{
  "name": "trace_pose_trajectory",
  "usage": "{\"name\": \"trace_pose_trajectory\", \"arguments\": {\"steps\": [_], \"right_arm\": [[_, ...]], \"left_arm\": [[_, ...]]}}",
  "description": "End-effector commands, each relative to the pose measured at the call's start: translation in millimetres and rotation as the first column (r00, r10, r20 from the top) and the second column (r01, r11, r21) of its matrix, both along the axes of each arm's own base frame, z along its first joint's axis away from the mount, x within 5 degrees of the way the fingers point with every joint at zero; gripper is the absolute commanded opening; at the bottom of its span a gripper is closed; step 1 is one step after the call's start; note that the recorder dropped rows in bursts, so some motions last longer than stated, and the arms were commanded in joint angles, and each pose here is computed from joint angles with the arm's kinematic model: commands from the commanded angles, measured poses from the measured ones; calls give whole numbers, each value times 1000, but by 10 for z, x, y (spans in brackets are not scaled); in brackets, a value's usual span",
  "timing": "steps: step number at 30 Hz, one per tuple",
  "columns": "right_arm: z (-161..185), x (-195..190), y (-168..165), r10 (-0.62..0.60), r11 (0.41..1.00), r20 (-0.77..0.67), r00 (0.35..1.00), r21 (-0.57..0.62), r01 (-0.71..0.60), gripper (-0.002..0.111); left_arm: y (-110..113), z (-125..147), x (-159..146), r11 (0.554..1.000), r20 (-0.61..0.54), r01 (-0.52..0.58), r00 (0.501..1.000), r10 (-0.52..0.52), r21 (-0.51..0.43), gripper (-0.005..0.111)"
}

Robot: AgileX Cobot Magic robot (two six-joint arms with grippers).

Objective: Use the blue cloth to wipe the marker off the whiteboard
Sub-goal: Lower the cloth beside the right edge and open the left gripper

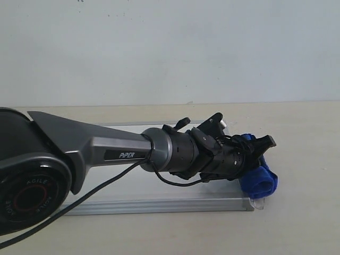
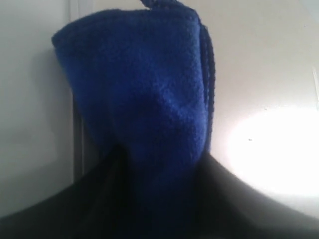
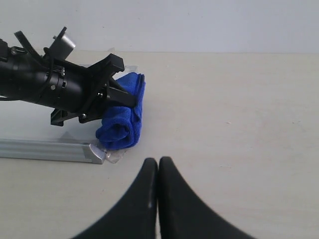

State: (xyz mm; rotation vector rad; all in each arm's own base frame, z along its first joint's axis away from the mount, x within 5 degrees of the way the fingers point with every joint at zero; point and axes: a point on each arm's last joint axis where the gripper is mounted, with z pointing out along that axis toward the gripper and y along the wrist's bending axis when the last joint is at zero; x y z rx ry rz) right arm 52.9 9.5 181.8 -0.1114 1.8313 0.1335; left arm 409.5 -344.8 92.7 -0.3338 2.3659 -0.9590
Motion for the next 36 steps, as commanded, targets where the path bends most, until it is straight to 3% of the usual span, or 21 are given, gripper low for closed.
{"name": "trace_pose_trajectory", "arguments": {"steps": [1,5,11,24,31,36], "right_arm": [[14,1,-2,-3,1000,17,1000,2,3,0],[14,1,-2,-3,1000,17,1000,2,3,0],[14,1,-2,-3,1000,17,1000,2,3,0],[14,1,-2,-3,1000,17,1000,2,3,0],[14,1,-2,-3,1000,17,1000,2,3,0],[14,1,-2,-3,1000,17,1000,2,3,0]], "left_arm": [[-30,40,-10,1000,9,-4,1000,4,-8,58],[-31,115,-6,1000,24,-1,1000,2,-13,66],[-34,251,-5,1000,58,15,998,-14,-13,67],[39,542,-29,979,75,201,977,-201,12,67],[282,518,-114,971,81,205,973,-216,124,56],[425,639,-249,932,126,268,944,-304,245,42]]}}
